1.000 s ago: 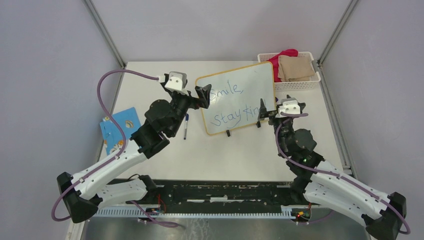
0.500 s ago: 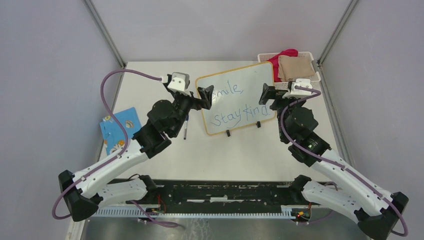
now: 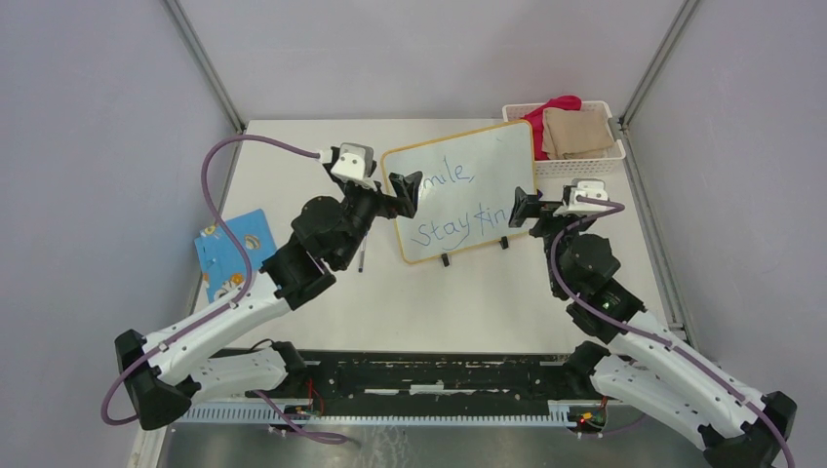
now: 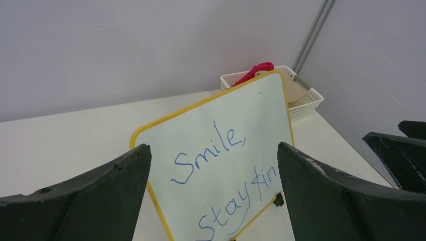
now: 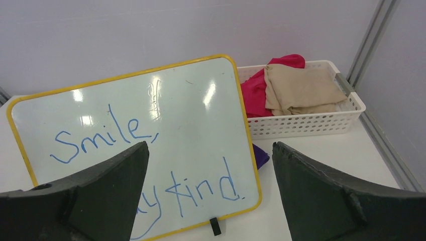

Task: Write a sentence on the whiteboard
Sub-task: Reset both arms

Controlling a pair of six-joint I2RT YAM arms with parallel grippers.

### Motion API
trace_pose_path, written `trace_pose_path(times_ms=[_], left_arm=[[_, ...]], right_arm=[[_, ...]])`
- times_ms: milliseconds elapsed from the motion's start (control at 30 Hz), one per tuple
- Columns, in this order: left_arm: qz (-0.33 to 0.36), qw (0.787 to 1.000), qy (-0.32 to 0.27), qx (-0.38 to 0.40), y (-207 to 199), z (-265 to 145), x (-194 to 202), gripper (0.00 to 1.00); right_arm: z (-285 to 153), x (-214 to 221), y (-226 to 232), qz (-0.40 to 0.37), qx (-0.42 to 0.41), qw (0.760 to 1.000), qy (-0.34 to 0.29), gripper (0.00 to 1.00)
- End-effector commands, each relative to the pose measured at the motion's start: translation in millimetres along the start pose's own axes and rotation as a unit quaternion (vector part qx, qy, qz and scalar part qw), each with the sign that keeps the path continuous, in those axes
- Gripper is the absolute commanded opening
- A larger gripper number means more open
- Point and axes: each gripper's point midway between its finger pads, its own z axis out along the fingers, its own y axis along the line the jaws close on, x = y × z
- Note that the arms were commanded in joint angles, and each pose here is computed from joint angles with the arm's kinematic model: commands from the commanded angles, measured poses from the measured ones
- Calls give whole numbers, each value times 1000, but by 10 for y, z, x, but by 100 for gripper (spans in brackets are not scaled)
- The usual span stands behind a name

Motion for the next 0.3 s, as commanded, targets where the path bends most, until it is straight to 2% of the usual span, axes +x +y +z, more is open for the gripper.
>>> trace_pose_path(times_ms=[0,267], left_arm=[[-38,999,-20,14,-107,24,-191,100],[-40,999,-17,5,-89,36,-189,100]], right_arm=[[-29,-286,-53,40,6,998,-57,98],[-36,-263,-28,39,-4,997,-62,98]])
